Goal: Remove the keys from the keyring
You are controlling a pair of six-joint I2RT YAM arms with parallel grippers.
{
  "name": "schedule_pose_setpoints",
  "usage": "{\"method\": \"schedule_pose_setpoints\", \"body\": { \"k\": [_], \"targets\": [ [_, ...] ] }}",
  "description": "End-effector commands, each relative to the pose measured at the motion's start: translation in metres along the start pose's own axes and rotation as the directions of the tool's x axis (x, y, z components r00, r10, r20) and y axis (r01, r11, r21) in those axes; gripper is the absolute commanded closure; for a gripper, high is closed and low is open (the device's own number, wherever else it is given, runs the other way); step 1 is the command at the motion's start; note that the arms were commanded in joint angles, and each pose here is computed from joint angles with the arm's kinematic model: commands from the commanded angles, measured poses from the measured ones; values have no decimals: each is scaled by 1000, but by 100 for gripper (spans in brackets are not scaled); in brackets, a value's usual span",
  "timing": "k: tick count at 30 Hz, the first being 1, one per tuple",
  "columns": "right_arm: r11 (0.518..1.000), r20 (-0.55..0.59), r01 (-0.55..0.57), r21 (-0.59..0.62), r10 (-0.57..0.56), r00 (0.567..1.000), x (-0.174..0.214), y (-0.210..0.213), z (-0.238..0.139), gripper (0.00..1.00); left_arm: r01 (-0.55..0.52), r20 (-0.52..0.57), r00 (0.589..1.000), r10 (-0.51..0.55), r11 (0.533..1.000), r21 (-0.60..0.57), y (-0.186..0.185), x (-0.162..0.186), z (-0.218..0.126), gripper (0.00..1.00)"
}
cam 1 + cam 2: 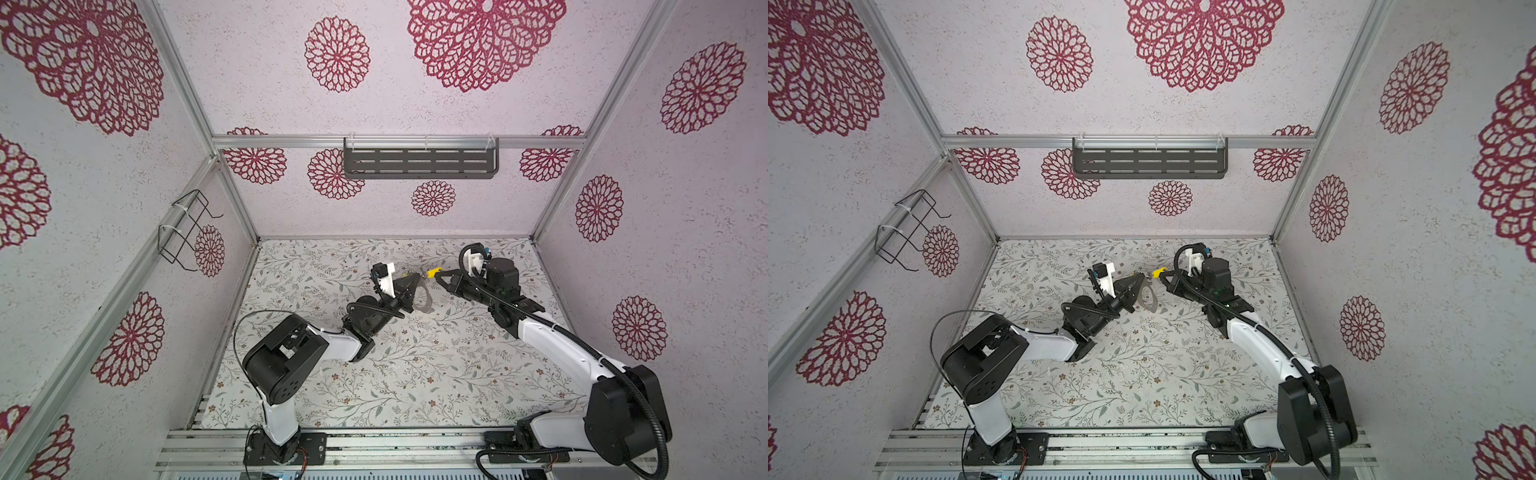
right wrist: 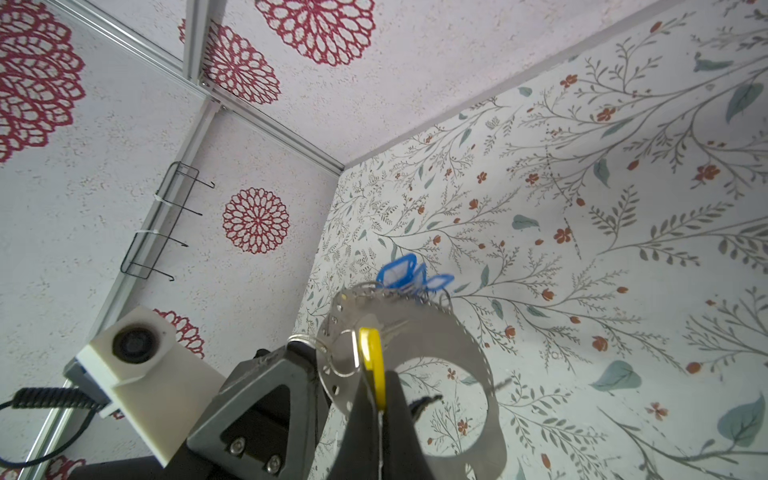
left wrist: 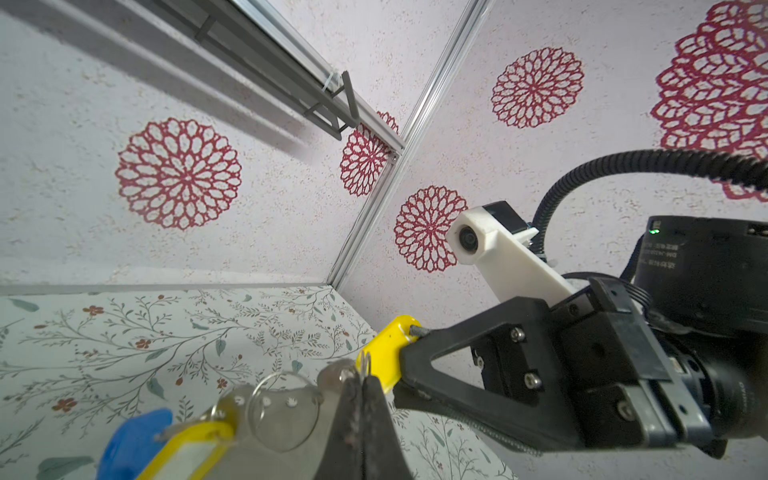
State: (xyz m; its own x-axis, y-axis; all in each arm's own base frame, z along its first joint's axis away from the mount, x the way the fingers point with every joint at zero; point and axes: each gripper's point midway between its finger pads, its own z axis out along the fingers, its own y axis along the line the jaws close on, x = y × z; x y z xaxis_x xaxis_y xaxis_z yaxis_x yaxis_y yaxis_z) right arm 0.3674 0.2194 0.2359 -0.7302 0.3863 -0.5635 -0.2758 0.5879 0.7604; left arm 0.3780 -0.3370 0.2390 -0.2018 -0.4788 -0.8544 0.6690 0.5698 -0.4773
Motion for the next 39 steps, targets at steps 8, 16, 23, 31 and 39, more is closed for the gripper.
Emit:
{"method": "schedule_pose_setpoints", "body": {
  "k": [8,16,23,31,39],
  "targets": [
    [1000,-145,-24,1,23,989,45,-5,33,100,6,36,999,-14,978,207,-43,-40,30,100],
    [992,-138,-45,119,61,989,55,-35,36,100,66,49,995,-82,960,270,-49,-58,31,100],
    [906,17,-105,411,107,994,48,-111,-24,100,70,-35,997,-64,977,203,-30,-54,22,100],
    [834,73,-154,529,137,988,53,-160,-67,100,113,-116,989,-94,980,166,-12,-18,12,100],
    [883,-11,-154,443,178,984,68,-155,-50,100,184,-167,975,-150,960,213,-14,11,8,100]
  ]
}}
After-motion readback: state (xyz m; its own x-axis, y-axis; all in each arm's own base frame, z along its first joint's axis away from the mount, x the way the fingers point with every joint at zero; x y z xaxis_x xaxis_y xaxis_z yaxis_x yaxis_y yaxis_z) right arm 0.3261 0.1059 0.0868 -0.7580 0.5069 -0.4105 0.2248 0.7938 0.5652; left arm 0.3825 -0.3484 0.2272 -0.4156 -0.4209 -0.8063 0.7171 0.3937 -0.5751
